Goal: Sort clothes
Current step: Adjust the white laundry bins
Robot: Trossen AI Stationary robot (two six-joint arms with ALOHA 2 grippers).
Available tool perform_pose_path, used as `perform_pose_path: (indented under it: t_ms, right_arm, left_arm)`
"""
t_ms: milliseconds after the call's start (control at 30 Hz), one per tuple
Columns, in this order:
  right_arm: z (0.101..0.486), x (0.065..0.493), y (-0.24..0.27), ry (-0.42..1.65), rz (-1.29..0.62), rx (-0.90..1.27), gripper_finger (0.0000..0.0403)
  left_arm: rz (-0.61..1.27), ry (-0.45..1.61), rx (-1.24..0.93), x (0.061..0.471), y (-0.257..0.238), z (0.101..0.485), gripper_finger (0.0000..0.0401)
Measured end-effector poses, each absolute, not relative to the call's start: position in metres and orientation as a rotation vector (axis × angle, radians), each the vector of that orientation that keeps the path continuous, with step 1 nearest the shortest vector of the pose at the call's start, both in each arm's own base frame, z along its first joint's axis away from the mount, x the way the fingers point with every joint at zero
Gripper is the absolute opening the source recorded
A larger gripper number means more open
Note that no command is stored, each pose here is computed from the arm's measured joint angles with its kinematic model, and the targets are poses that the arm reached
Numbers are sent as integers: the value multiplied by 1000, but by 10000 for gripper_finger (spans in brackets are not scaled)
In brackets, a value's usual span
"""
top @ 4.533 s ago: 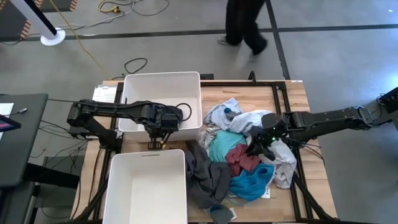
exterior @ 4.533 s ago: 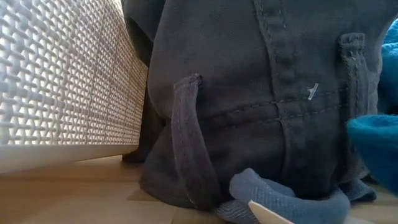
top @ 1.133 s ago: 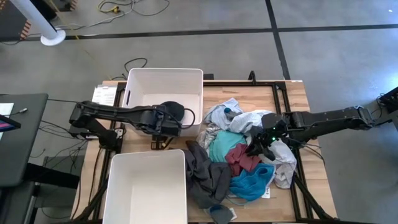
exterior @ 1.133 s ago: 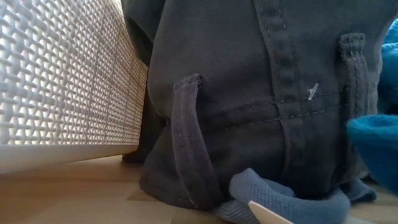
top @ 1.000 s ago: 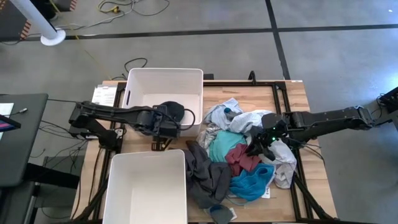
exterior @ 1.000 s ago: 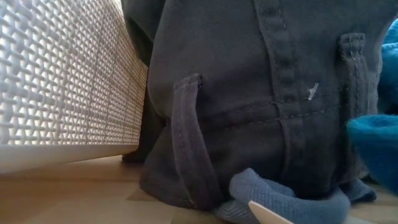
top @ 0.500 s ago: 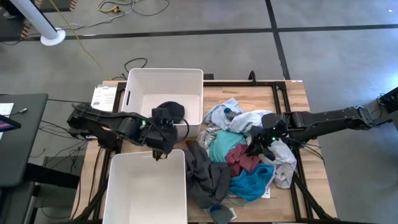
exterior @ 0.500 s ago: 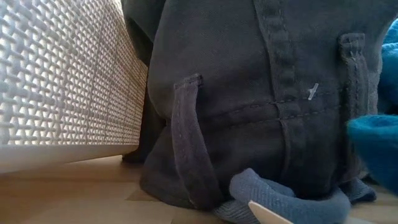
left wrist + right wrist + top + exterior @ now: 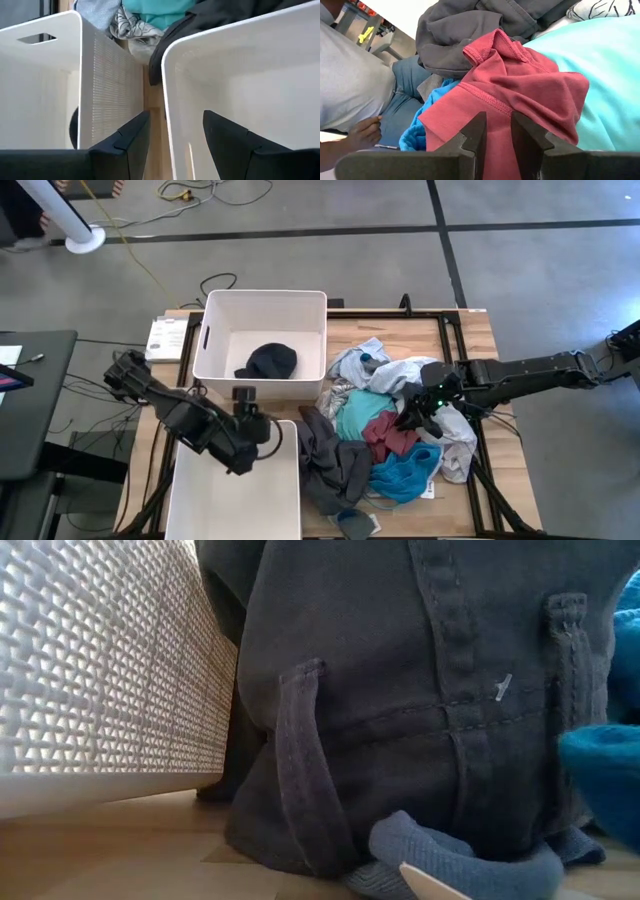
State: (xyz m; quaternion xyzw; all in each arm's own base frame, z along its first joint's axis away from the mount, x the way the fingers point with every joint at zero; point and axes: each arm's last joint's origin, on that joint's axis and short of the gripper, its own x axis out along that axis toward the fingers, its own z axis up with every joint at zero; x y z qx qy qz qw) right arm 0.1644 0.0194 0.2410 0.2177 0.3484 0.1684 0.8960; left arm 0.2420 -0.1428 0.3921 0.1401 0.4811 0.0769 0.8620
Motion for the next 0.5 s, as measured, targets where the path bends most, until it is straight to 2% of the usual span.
perform_pose_path:
  t_ms: [500]
  right_arm:
    - [241,164,19,722,348,451,107]
  left_arm:
    - [179,1179,279,244,-144,343,176]
